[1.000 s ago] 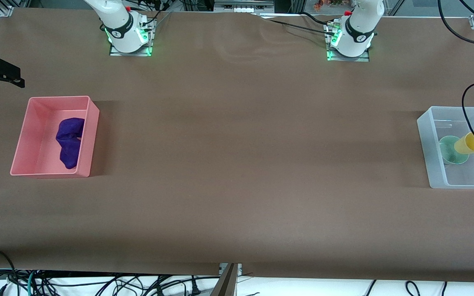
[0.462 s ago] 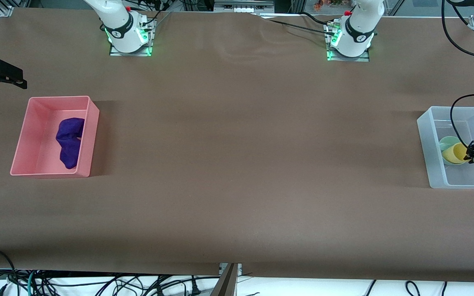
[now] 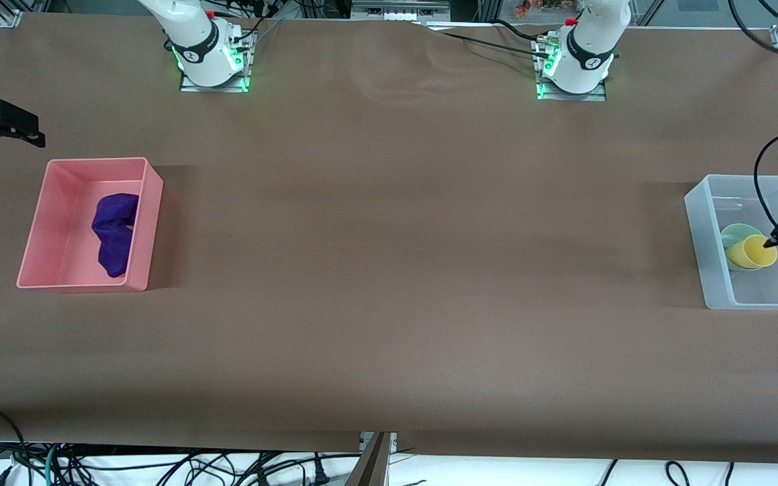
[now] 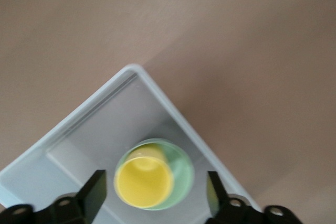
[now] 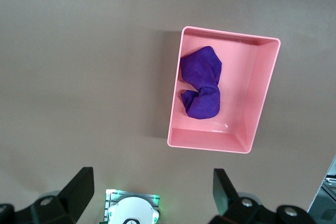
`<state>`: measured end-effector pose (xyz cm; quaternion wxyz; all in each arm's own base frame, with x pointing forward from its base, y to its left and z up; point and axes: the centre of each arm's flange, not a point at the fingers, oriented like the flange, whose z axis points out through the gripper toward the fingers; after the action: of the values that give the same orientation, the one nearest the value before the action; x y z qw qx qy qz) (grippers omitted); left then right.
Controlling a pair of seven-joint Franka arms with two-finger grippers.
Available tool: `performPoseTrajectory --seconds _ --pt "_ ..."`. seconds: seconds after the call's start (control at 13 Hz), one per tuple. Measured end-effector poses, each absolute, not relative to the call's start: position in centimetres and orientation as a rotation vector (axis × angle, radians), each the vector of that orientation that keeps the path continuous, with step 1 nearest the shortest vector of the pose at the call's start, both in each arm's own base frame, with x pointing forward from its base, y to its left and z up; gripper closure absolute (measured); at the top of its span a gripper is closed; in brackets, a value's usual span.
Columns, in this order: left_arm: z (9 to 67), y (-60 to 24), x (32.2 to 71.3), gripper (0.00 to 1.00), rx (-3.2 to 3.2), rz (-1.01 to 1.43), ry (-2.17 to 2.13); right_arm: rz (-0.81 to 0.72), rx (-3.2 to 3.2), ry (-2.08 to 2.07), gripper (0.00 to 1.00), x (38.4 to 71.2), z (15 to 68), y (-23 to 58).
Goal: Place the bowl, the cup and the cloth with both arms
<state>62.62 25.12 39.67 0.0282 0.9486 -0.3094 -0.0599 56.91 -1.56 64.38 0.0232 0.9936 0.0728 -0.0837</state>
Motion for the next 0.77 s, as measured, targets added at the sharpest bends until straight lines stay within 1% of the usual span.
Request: performPoseTrajectory --seconds 0.08,0.23,0.46,0.62,0.77 --pt "41.9 21.6 62.9 0.0 2.939 -0.207 -0.853 -0.259 3.076 0.226 0.0 56.9 64.4 -1.6" --pt "44.3 15.5 63.2 0.0 2.96 -0.268 -0.659 -0.262 3.076 0.227 0.0 57.0 64.3 -1.5" --pt "45.3 8.0 63.2 0.0 2.98 -0.362 -0.426 -0.271 3.076 0.227 0.0 57.2 63.9 -1.5" --pt "46.5 3.9 63.1 0.0 3.018 -0.374 -0.313 -0.272 3.076 0.227 0.0 57.2 63.8 -1.5" --pt "49.0 -1.1 62.4 0.0 3.115 -0.354 -0.158 -0.271 3.076 0.228 0.0 57.2 63.8 -1.5"
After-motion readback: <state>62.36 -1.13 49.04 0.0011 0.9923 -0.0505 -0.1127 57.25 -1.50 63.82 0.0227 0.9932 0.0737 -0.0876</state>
